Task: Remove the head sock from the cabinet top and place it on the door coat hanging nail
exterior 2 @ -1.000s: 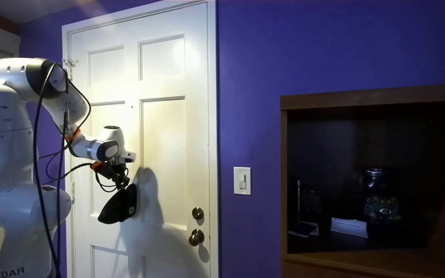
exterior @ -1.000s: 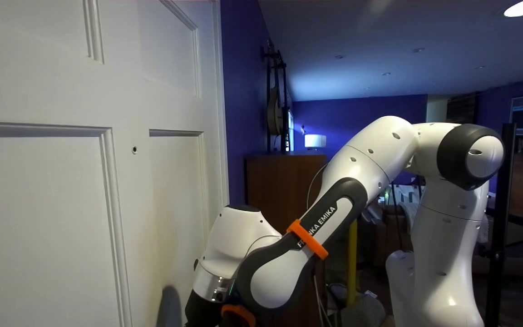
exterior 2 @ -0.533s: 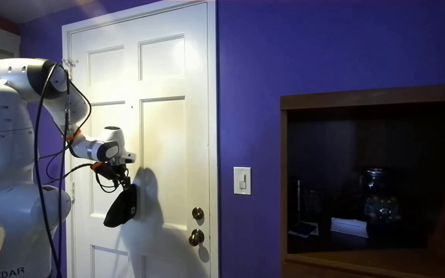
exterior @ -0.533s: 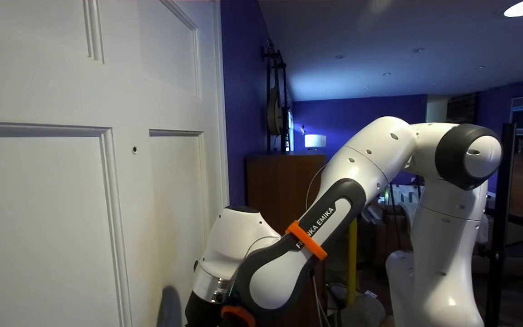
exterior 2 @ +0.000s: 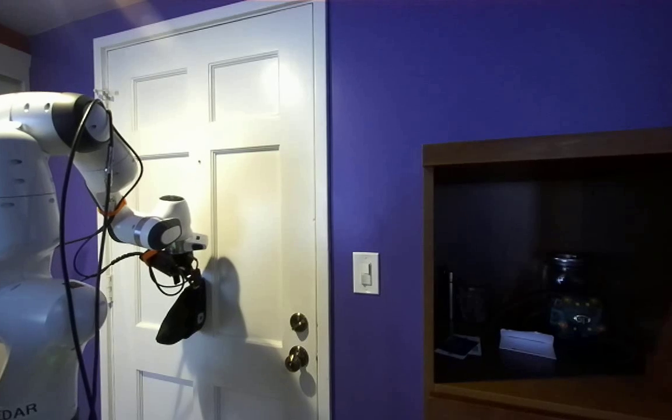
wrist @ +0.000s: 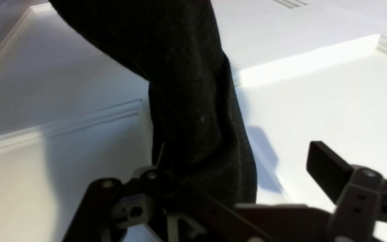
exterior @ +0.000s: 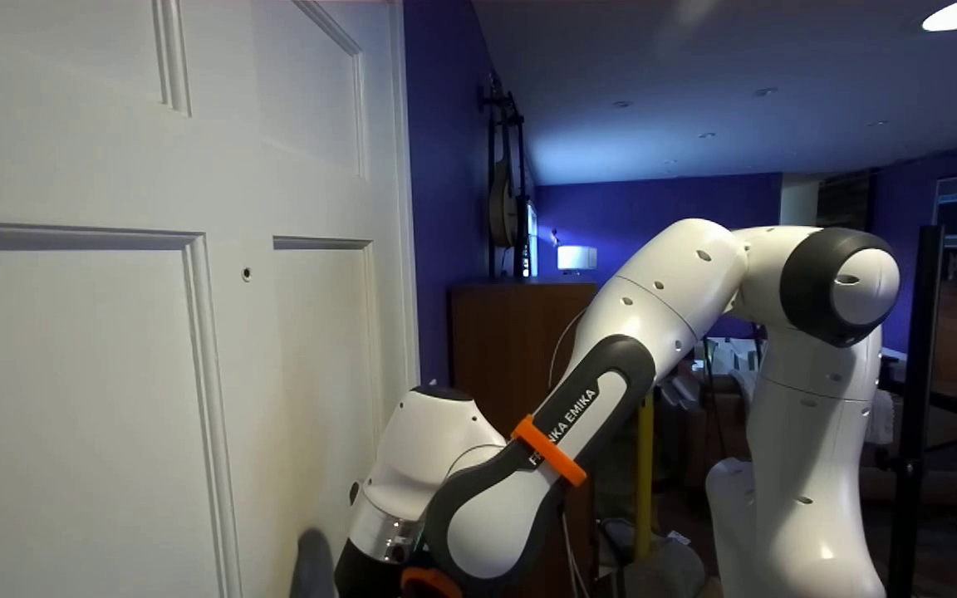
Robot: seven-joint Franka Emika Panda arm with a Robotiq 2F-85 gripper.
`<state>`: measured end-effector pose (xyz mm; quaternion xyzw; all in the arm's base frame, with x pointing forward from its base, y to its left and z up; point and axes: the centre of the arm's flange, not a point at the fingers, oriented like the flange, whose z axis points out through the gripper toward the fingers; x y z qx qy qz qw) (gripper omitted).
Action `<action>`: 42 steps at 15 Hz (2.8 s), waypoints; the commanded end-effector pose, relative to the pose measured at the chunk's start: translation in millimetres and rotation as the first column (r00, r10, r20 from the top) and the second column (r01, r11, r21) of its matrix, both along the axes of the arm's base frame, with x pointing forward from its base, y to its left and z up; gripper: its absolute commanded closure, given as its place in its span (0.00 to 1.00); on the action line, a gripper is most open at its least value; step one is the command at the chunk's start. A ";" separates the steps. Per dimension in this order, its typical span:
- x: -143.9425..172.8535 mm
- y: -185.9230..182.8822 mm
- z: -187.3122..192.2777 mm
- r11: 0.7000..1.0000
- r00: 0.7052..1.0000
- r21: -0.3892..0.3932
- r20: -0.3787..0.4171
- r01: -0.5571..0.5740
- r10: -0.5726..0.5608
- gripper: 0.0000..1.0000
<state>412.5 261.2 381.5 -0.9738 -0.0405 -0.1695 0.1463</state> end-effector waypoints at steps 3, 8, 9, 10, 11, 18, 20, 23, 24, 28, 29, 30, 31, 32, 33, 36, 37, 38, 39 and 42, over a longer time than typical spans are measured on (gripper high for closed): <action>0.7 -7.1 6.9 1.000 1.000 0.005 0.022 -0.015 0.015 0.00; -5.5 -20.1 41.6 0.999 0.999 -0.047 0.033 -0.008 0.010 0.00; -6.4 -22.7 47.4 0.998 0.999 -0.055 0.033 -0.014 0.015 0.00; -7.3 -25.1 53.1 0.998 0.999 -0.064 0.034 -0.016 0.018 0.00; -8.2 -27.5 57.5 0.997 0.999 -0.076 0.034 -0.017 0.020 0.00; -32.9 -40.3 129.9 0.986 0.998 -0.156 0.027 -0.051 0.056 0.00; -40.8 -43.0 153.5 0.976 0.997 -0.209 0.035 -0.067 0.076 0.00; -51.7 -49.2 186.0 0.959 0.994 -0.275 0.056 -0.073 0.091 0.00; -55.1 -51.4 195.2 0.954 0.994 -0.290 0.059 -0.070 0.091 0.00; -67.7 -57.9 227.9 0.948 0.995 -0.316 0.073 -0.039 0.065 0.00; -70.1 -58.9 234.5 0.947 0.995 -0.320 0.077 -0.037 0.065 0.00; -72.6 -60.1 241.0 0.947 0.995 -0.319 0.084 -0.031 0.060 0.00; -74.4 -61.1 246.2 0.946 0.994 -0.323 0.089 -0.024 0.056 0.00; -76.7 -61.6 252.0 0.946 0.994 -0.323 0.097 -0.019 0.053 0.00; -78.5 -63.1 256.0 0.946 0.993 -0.324 0.104 -0.013 0.049 0.00; -83.2 -64.6 268.3 0.946 0.992 -0.324 0.119 0.004 0.037 0.00; -84.2 -65.1 270.9 0.947 0.992 -0.322 0.125 0.009 0.033 0.00; -85.1 -65.7 272.9 0.948 0.991 -0.319 0.129 0.015 0.027 0.00; -85.6 -66.5 274.2 0.948 0.991 -0.317 0.131 0.021 0.022 0.00; -80.9 -67.2 268.3 0.956 0.991 -0.294 0.129 0.002 0.037 0.00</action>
